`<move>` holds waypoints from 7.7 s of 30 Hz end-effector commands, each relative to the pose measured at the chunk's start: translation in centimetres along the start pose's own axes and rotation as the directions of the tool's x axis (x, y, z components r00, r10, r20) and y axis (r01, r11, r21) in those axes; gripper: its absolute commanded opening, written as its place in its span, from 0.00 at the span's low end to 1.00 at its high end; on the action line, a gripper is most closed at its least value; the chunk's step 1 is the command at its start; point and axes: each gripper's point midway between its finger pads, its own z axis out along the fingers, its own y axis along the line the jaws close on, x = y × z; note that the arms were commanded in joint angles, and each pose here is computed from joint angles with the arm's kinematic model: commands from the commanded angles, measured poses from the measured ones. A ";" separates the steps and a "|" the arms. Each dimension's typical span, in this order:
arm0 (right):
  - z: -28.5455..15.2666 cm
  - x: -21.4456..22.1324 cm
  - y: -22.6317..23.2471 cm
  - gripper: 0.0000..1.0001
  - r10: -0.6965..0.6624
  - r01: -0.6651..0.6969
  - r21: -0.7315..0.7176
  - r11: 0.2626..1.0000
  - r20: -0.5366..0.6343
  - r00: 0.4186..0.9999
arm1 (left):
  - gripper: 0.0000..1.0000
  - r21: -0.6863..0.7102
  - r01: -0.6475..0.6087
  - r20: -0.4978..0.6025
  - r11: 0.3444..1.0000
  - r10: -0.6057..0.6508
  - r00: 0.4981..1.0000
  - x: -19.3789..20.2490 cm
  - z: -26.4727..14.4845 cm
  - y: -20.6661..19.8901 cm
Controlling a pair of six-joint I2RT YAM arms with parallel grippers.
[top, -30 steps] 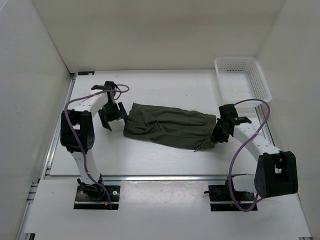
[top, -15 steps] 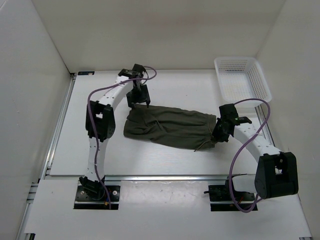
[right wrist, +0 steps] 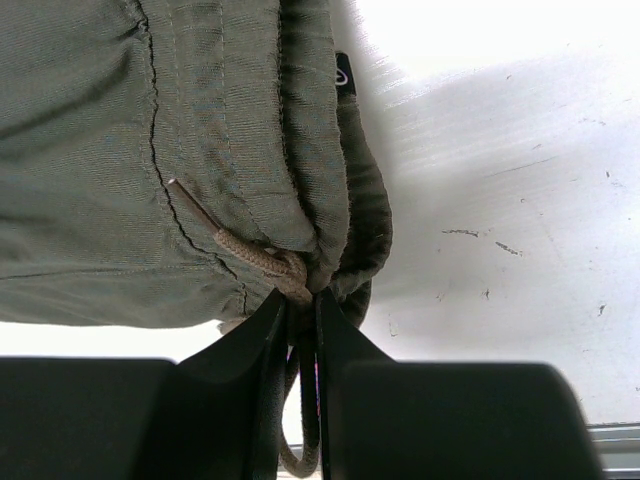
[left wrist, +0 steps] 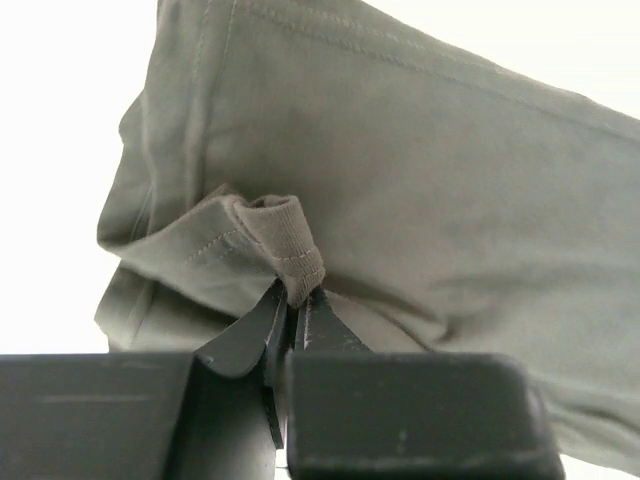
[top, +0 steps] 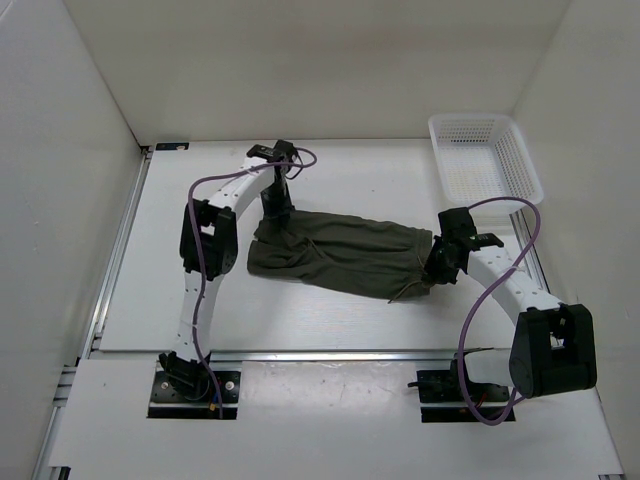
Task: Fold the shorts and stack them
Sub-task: Fold the shorts
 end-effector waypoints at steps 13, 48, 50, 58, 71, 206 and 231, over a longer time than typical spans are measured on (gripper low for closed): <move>-1.1 -0.5 -0.5 0.00 0.000 -0.001 0.011 1.000 0.049 0.999 | 0.11 0.018 0.056 0.082 0.998 -0.058 0.995 7.8 -7.4 6.0; 2.5 2.7 0.0 0.67 0.338 -0.345 -0.071 0.936 -0.093 0.937 | 0.10 0.108 0.118 -0.095 0.987 -0.108 0.990 11.6 1.3 5.0; 3.3 2.0 -1.0 0.58 0.315 -0.316 -0.020 0.949 -0.053 0.948 | 0.10 0.099 0.118 -0.092 0.988 -0.109 0.990 11.5 0.8 5.2; -0.2 -8.3 3.1 0.00 0.247 -0.231 -0.116 0.966 0.146 0.958 | 0.10 0.102 0.175 0.072 0.979 -0.183 0.980 3.4 -5.5 8.7; -8.6 -13.3 5.5 0.00 0.167 -0.091 -0.210 0.973 0.377 0.911 | 0.10 0.232 0.271 0.206 0.934 -0.319 0.925 -0.1 -13.9 14.8; -0.9 -13.8 2.9 0.49 -0.119 0.079 0.169 0.982 0.244 0.962 | 0.10 0.181 0.277 -0.090 0.944 -0.265 0.960 7.1 -2.6 14.0; 2.8 -1.1 8.2 0.99 -0.104 0.039 -0.301 0.953 -0.203 0.974 | 1.00 0.174 0.218 0.030 0.960 -0.227 0.973 4.2 -6.2 14.1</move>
